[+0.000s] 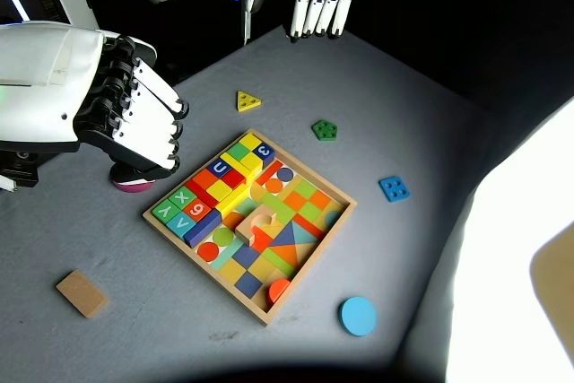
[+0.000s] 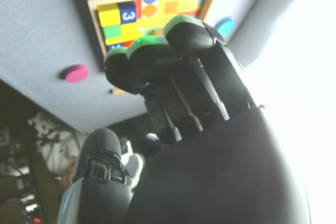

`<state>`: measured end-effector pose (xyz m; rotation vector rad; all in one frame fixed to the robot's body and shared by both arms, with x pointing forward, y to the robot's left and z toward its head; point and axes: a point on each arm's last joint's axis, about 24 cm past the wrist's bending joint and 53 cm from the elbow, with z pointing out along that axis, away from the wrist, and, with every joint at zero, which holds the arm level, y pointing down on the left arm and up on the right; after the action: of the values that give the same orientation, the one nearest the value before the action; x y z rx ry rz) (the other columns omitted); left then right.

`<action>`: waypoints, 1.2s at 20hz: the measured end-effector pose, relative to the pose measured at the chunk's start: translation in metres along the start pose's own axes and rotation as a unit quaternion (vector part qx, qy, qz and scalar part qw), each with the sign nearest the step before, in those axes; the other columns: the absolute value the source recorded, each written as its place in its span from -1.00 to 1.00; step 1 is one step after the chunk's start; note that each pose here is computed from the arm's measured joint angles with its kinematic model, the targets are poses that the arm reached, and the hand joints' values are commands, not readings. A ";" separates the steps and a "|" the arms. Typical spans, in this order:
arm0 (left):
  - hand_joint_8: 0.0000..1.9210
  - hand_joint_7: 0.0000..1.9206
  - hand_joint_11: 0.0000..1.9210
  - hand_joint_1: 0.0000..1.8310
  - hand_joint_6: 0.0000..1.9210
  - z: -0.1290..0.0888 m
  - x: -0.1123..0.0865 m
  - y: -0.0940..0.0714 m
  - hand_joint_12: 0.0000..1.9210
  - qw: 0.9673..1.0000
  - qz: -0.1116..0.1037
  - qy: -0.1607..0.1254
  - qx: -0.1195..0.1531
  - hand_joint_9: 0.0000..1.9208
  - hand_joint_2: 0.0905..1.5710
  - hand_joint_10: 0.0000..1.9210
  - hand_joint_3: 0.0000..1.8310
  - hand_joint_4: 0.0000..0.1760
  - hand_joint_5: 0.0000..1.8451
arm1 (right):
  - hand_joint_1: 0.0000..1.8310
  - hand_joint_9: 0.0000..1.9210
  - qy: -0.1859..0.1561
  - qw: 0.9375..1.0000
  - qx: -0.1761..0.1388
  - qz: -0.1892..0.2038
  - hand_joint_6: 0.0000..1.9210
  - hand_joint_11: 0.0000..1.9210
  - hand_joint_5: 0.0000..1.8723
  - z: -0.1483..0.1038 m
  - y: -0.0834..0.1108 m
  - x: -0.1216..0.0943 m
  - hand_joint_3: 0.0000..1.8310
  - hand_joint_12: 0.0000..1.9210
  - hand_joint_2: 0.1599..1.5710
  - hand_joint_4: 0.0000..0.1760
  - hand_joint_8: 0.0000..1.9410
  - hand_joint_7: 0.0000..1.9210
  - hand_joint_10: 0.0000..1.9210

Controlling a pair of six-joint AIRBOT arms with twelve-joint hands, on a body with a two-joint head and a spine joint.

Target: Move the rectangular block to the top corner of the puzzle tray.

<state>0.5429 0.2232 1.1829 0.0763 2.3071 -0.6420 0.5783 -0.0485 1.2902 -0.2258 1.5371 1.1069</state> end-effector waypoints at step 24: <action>-1.00 -0.84 -1.00 -1.00 -1.00 0.000 -0.001 -0.005 -0.36 1.000 0.003 -0.002 0.005 -0.83 0.58 -1.00 -1.00 -1.00 -0.86 | -1.00 -1.00 0.074 0.997 0.037 -0.001 -0.91 -1.00 -0.10 0.058 -0.049 0.059 -1.00 -1.00 0.43 -0.72 -1.00 -0.93 -1.00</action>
<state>0.5426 0.2190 1.1856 0.0860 2.2982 -0.6506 0.6324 -0.0072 1.2219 -0.2621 1.7056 1.0486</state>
